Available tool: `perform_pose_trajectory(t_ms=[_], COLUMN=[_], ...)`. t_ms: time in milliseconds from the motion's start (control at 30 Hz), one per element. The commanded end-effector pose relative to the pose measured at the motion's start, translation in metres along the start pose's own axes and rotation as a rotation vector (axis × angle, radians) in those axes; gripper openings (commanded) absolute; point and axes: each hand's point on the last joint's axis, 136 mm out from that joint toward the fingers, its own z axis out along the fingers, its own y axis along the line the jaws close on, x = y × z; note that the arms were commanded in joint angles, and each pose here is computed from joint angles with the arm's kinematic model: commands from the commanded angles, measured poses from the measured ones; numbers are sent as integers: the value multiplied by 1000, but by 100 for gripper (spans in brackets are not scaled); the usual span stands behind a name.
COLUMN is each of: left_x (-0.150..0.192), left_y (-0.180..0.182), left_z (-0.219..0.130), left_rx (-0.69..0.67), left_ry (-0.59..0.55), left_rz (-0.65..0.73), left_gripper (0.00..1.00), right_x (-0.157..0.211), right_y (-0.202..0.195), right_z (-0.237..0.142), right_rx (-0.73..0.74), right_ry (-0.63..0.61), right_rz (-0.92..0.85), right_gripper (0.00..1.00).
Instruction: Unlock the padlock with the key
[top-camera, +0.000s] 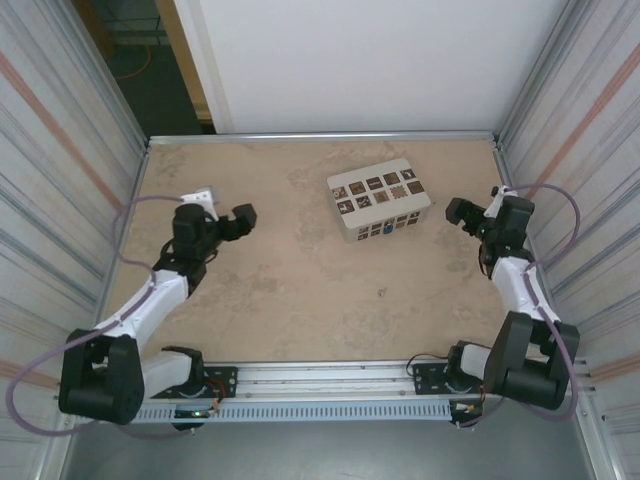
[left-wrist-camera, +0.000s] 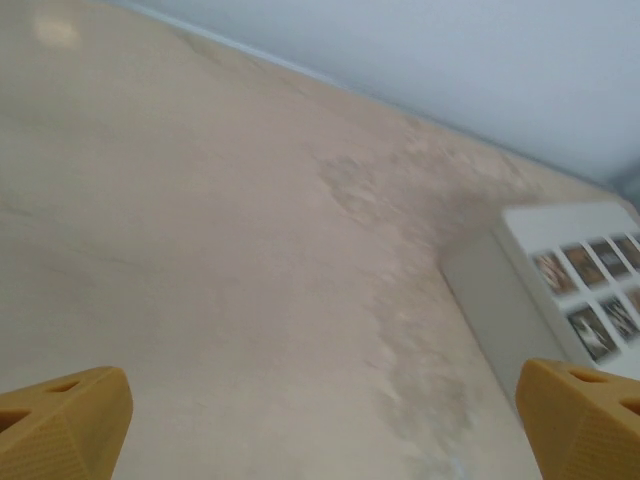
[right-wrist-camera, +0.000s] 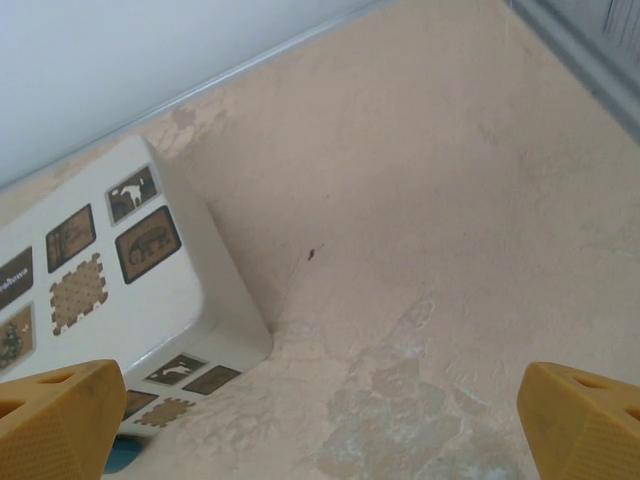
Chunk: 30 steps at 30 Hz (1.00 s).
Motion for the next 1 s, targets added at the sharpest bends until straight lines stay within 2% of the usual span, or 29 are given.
perform_pose_trajectory(t_ms=[0,133,300,700,967], left_x=[11,25,34,67,92], left_y=[-40,-89,-131,-178,-196], left_z=[17,45,74,120,133], left_rx=[70,182,281,367,401], left_ry=[68,130,189,336,419], left_rz=[-44,-41,-29,-79,-79], left_gripper=[99,99,99,99,99], right_x=[6,-2,-9,7,21], right_y=[15,25,36,63,84], right_z=[8,28,53,102,113], right_rx=[-123,-201,-295,-341,-389], right_ry=[113,156,191,306,365], right_rz=[108,150,193,159,133], right_gripper=[99,99,99,99,99])
